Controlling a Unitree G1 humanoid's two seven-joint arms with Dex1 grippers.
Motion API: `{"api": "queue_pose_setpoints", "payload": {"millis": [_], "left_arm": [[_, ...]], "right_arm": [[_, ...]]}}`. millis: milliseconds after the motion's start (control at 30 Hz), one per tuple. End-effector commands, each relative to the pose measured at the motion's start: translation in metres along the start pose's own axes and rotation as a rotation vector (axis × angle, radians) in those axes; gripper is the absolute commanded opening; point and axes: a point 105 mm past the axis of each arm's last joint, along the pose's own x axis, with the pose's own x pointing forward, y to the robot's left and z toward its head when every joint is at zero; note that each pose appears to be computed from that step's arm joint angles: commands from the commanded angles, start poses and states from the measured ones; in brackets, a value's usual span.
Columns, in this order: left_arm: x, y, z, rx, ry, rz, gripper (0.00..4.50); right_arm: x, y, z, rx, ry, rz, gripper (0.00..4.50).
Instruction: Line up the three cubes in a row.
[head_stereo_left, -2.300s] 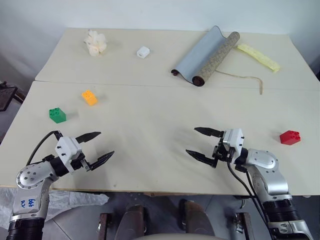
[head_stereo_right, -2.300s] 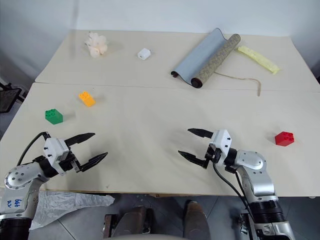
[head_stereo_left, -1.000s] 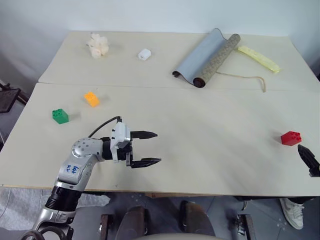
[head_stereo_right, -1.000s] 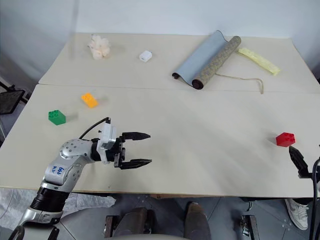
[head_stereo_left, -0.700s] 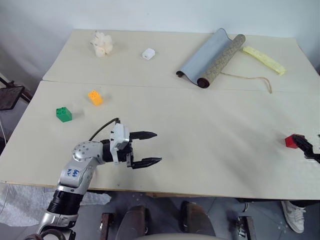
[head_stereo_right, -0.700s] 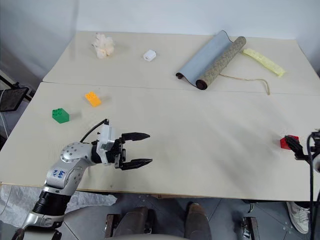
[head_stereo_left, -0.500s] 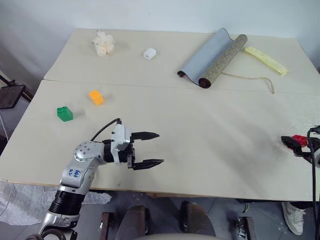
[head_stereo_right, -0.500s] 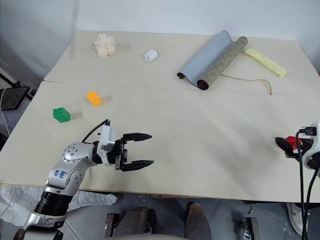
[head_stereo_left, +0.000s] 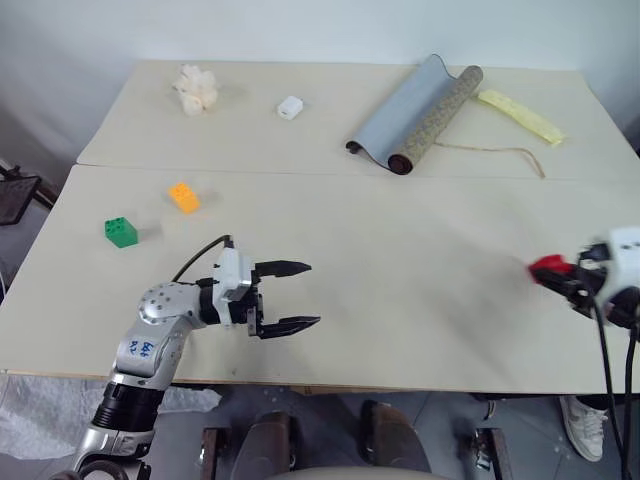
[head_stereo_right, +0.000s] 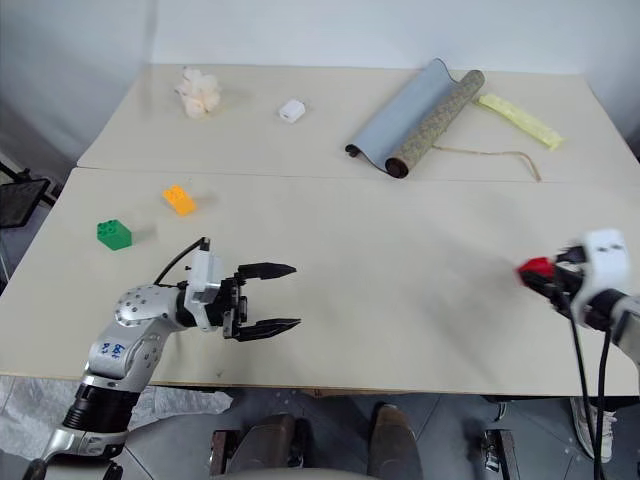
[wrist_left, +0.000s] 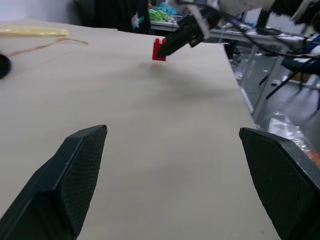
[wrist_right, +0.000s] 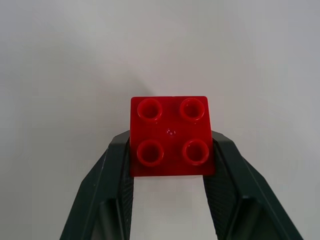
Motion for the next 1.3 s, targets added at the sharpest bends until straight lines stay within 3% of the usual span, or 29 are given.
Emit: {"api": "queue_pose_setpoints", "payload": {"millis": [33, 167, 400, 700, 867, 900, 1133, 1300], "left_arm": [[-0.019, 0.009, -0.004, -0.001, 0.015, 0.085, 4.5], [-0.026, 0.008, -0.004, 0.003, 0.017, 0.102, 4.5], [-0.04, -0.004, -0.006, 0.018, 0.041, 0.152, 4.5], [-0.048, -0.01, -0.004, 0.016, 0.06, 0.195, 4.5], [-0.052, -0.01, -0.002, -0.006, 0.071, 0.198, 4.5], [-0.053, -0.009, -0.001, -0.016, 0.068, 0.2, 4.5], [-0.073, -0.006, 0.0, -0.046, 0.061, 0.355, 4.5], [-0.108, -0.012, -0.005, -0.04, 0.073, 0.579, 4.5]], "right_arm": [[0.027, 0.055, 0.051, -0.334, -0.095, 0.386, 1.5], [0.057, 0.076, 0.079, -0.425, -0.175, 0.585, 1.5], [0.124, 0.08, 0.074, -0.716, -0.006, 0.646, 1.5], [0.134, 0.086, 0.064, -0.737, 0.048, 0.793, 1.5], [0.136, 0.088, 0.061, -0.653, 0.027, 0.833, 1.5], [0.137, 0.088, 0.062, -0.655, 0.014, 0.832, 2.22], [0.121, 0.074, 0.081, -0.635, -0.156, 0.779, 4.48], [0.094, 0.068, 0.082, -0.61, -0.369, 0.756, 4.48]]}}
